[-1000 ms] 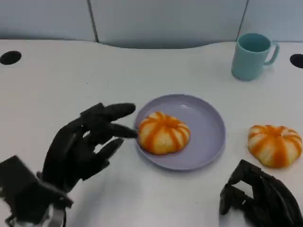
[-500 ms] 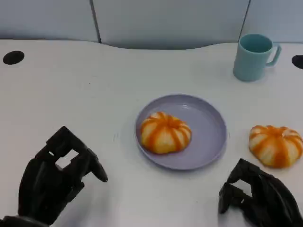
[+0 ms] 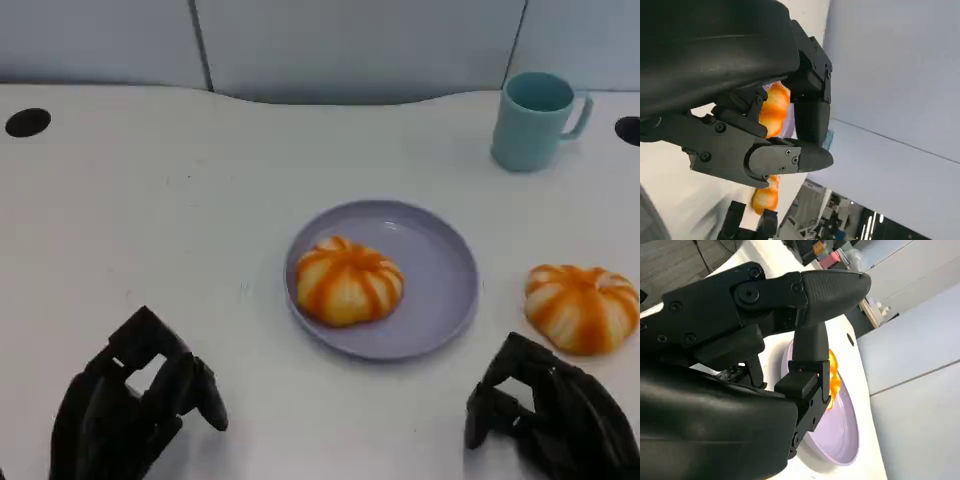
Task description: Grasp the bread from the table and place it into the plate.
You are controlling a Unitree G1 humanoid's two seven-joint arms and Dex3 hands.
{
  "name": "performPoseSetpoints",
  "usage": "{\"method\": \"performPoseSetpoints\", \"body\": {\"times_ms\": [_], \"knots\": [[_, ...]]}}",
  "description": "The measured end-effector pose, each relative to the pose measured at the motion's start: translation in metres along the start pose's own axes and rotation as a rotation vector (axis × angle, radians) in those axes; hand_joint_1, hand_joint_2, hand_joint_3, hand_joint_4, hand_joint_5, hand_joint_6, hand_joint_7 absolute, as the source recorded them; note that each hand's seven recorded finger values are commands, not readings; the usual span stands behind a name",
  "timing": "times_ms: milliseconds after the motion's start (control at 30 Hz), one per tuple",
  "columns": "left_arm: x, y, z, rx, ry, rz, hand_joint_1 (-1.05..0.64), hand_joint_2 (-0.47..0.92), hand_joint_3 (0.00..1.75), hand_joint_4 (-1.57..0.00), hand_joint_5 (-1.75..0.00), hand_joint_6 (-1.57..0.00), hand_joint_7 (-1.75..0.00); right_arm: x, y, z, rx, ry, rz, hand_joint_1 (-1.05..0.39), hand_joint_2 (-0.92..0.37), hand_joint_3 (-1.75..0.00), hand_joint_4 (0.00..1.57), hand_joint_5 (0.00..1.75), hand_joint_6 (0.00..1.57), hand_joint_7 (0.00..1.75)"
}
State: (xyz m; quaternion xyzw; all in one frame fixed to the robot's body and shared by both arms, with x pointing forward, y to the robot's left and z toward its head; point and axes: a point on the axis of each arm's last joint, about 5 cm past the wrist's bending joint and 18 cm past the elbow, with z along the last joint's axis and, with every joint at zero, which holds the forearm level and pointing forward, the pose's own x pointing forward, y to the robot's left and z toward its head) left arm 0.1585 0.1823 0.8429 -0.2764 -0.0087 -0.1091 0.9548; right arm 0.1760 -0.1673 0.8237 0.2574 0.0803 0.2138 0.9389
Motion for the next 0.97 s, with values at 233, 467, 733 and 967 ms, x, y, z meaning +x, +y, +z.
{"method": "performPoseSetpoints", "body": {"times_ms": [233,467,733,967], "knots": [[-0.0024,0.0061,-0.0029,-0.027,0.04,0.019,-0.48,0.92,0.41,-0.83,-1.75,-0.53,-1.75,-0.0017,-0.0009,0.0012,-0.004,-0.001,-0.009,-0.58,-0.92,-0.36,0.72,1.75,0.64,1.48],[-0.0009,0.0084,-0.0037,-0.047,0.045,0.004,-0.49,0.92,0.39,-0.83,-1.75,-0.54,-1.75,-0.0021,-0.0019,0.0018,-0.009,0.001,-0.01,-0.62,-0.92,-0.32,0.72,1.74,0.63,1.49],[0.0,0.0099,-0.0064,-0.065,0.055,-0.01,-0.5,0.92,0.39,-0.84,-1.75,-0.54,-1.75,0.0014,-0.005,-0.0001,0.008,0.01,-0.014,-0.61,-0.92,-0.32,0.73,1.75,0.64,1.49],[0.0027,0.0093,-0.0069,-0.073,0.056,-0.013,-0.48,0.92,0.39,-0.84,-1.75,-0.55,-1.75,0.0013,-0.005,0.0,0.003,0.008,-0.014,-0.61,-0.92,-0.33,0.73,1.75,0.63,1.5]]}}
